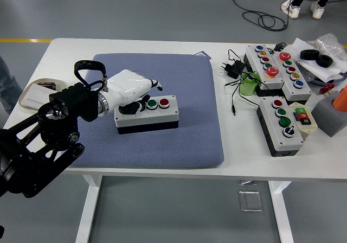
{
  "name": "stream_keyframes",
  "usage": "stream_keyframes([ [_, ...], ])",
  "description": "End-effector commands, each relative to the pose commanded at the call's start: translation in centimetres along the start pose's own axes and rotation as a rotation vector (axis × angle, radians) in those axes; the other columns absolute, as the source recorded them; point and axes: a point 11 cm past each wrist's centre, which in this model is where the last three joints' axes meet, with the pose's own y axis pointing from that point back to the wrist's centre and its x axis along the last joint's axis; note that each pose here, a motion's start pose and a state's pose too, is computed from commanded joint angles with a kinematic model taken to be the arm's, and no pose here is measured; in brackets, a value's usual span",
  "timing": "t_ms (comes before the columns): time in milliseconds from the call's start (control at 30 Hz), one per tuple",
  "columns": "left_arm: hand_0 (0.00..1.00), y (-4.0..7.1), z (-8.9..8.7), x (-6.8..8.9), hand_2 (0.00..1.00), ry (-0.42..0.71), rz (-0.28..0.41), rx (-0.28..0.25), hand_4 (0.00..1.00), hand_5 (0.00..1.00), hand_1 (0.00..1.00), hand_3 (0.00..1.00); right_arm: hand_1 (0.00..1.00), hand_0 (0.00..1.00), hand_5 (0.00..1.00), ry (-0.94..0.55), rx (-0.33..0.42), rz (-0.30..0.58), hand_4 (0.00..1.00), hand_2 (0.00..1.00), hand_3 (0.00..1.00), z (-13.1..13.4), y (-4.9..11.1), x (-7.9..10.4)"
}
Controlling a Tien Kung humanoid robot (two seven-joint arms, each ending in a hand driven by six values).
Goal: Pick up the button,place it on the desk,press the button,press the button
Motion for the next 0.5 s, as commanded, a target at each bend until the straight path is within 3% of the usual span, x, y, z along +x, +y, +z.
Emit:
stream_keyframes([
  [500, 0.042, -0.36, 0.94, -0.78, 0.002, -0.023, -0.045, -0.032, 0.173, 0.002, 0.002, 0.807, 0.649, 0.666, 0.243, 0.004, 0.000, 0.001, 0.394, 0.709, 0.599, -0.02, 0.01, 0.04],
])
